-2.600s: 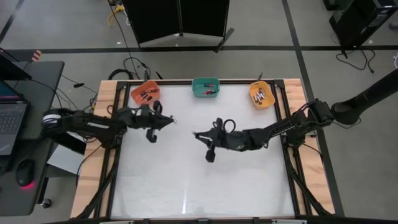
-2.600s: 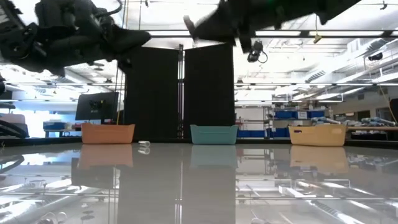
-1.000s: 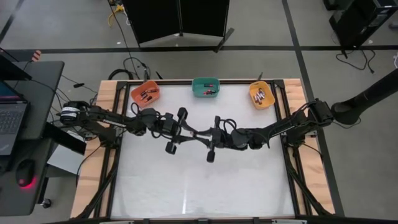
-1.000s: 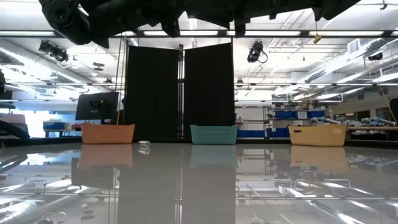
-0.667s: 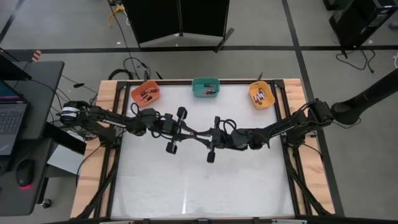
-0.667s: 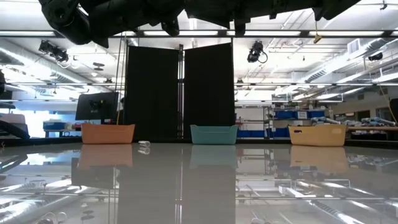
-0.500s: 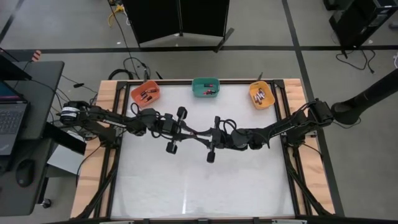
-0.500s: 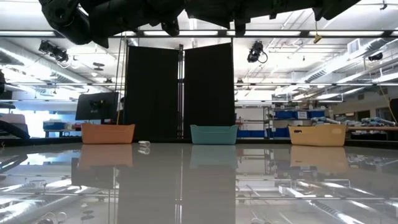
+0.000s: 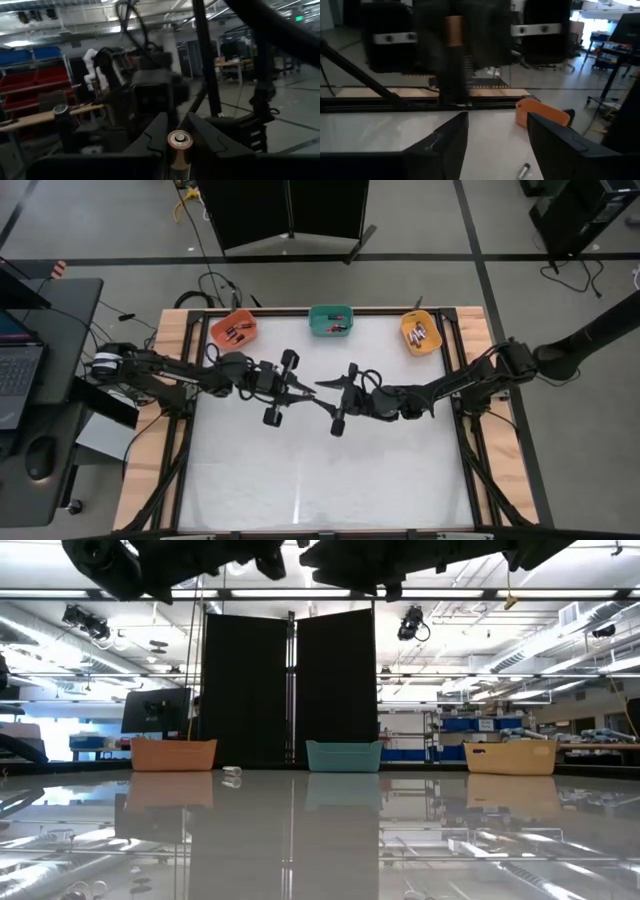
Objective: Sort batteries
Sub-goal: Put the brown battery into the orange bin
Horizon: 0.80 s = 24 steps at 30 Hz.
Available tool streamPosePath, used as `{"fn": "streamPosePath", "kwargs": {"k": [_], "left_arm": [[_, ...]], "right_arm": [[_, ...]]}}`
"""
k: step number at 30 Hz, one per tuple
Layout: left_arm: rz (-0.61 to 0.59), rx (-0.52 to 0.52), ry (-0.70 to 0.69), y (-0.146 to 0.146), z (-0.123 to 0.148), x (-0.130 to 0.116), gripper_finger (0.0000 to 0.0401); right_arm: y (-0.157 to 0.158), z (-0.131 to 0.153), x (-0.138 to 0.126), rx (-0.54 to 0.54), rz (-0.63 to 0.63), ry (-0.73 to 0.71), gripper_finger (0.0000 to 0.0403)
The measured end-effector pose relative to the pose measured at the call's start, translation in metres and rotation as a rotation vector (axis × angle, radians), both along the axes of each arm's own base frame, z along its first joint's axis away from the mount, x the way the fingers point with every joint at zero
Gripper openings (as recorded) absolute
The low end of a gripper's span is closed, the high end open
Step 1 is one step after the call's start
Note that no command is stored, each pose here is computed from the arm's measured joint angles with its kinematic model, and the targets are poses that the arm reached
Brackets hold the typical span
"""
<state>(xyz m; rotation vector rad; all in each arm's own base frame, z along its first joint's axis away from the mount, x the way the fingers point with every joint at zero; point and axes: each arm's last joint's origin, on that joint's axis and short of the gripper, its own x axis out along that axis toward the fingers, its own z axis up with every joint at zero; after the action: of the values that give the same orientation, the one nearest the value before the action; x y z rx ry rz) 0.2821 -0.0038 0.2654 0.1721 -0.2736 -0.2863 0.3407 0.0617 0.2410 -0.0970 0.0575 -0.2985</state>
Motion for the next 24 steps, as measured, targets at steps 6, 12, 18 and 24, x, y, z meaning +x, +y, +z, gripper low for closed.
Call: {"fn": "streamPosePath", "kwargs": {"k": [6, 12, 18, 24], "left_arm": [[0.024, 0.024, 0.022, 0.004, 0.013, -0.009, 0.0053], [0.079, 0.073, 0.054, 0.005, 0.032, -0.021, 0.0053], [0.199, 0.102, 0.228, 0.009, 0.047, -0.035, 0.0053], [0.408, 0.100, 0.521, 0.025, 0.057, -0.048, 0.0053]], "right_arm": [[-0.002, 0.004, -0.008, -0.025, -0.102, 0.063, 0.0225], [-0.001, 0.000, -0.016, -0.064, -0.191, 0.160, 0.0219], [-0.001, -0.011, -0.019, -0.031, -0.215, 0.244, 0.0210], [-0.002, -0.021, -0.023, 0.013, -0.235, 0.321, 0.0204]]}}
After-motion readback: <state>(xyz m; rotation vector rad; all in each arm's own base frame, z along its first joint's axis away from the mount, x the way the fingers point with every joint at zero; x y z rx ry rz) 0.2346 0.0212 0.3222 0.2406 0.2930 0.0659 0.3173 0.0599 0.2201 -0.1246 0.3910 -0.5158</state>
